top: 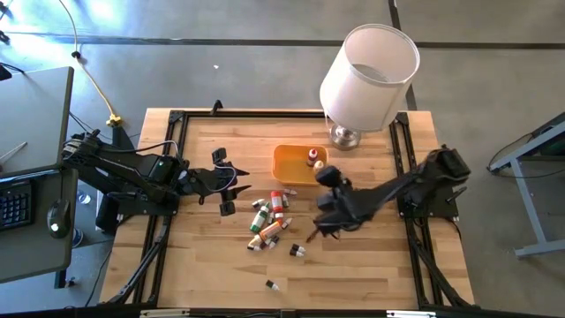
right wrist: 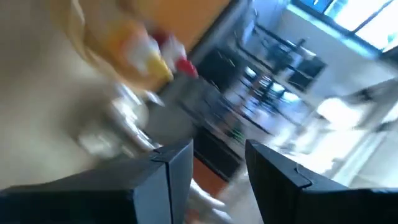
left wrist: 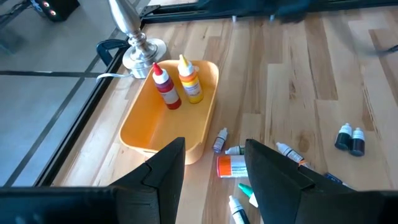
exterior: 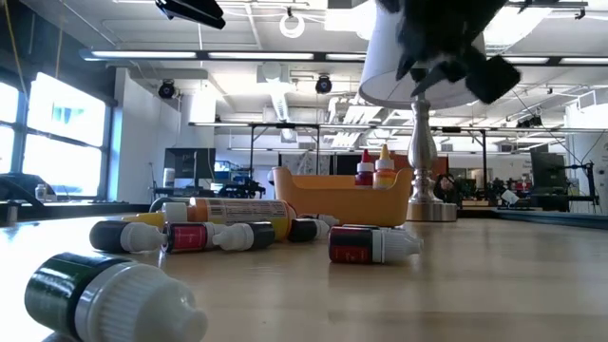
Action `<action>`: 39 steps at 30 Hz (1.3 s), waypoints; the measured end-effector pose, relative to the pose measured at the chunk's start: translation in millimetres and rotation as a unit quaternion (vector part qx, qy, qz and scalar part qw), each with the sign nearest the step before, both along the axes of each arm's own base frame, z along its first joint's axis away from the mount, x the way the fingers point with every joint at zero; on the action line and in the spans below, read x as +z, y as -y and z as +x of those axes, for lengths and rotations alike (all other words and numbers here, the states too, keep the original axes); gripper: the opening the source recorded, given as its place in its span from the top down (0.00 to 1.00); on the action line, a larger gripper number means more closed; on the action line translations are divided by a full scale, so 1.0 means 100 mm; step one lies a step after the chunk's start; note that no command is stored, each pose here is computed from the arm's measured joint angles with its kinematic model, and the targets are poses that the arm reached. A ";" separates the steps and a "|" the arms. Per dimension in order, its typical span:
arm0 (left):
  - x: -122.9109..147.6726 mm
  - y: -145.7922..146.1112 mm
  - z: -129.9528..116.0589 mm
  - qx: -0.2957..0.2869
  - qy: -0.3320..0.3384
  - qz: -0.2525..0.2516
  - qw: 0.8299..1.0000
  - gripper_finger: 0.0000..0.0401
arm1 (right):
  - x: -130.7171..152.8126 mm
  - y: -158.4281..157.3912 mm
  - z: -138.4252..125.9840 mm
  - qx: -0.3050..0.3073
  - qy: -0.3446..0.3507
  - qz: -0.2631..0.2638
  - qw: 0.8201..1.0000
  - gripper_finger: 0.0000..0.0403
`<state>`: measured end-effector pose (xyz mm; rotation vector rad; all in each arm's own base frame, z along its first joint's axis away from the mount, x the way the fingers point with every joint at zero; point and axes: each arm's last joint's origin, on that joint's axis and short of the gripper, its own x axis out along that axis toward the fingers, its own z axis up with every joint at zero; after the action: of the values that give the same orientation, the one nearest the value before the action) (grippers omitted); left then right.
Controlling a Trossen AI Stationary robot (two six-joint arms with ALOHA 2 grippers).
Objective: Pick & Place food coloring
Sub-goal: Put the large green food coloring bottle into the yellow container
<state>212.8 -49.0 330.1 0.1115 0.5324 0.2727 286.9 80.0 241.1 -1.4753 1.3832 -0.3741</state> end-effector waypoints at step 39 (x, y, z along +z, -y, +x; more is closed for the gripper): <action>0.00 -0.01 0.01 -0.020 -0.004 -0.018 1.000 0.59 | -0.64 0.06 0.29 0.093 0.391 0.626 0.668 0.66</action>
<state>213.6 -48.0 329.7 0.0890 0.5426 0.2245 315.7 73.5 177.0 -0.1619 0.4513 0.1294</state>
